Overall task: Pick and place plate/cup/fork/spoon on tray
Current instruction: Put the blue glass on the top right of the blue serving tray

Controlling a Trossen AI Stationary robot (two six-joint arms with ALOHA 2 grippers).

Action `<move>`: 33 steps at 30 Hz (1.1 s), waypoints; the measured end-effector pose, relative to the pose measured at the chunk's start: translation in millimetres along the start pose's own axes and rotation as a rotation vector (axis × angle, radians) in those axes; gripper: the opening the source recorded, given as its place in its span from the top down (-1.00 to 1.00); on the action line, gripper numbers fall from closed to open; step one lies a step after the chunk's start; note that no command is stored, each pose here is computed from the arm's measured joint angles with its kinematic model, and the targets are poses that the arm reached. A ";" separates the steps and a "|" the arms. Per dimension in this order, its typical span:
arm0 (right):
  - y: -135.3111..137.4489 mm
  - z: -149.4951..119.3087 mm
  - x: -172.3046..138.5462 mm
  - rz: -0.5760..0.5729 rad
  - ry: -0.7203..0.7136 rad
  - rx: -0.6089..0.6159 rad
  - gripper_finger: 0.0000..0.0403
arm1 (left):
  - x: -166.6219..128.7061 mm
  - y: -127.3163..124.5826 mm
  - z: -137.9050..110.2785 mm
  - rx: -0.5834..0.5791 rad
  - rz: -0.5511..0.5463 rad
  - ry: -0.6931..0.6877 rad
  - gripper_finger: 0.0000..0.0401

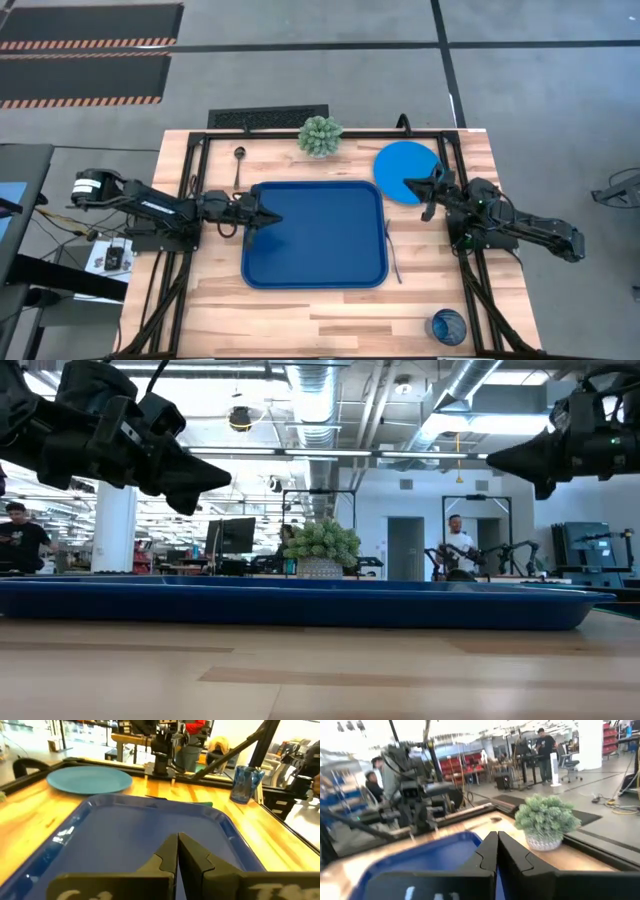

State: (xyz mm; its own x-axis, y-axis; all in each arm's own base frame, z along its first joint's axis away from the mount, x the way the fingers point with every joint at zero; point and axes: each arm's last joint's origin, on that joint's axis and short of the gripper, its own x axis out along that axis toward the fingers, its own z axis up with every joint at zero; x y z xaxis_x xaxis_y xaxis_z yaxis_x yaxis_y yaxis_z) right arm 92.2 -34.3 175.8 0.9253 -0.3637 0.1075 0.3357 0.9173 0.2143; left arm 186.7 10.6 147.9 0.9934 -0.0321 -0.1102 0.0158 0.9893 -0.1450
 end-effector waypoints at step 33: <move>153.4 35.9 33.1 -0.058 0.919 0.177 0.97 | -2.0 13.6 10.0 0.025 0.141 -0.101 1.00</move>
State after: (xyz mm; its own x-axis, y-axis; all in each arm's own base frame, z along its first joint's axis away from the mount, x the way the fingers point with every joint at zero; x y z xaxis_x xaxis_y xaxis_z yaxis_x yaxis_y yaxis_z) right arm 168.0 88.6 247.1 0.7097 -0.0678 -0.7013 0.4237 0.8363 0.3479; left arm 186.1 25.6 155.9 0.9924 0.1200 -0.0281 -0.1224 0.9863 -0.1102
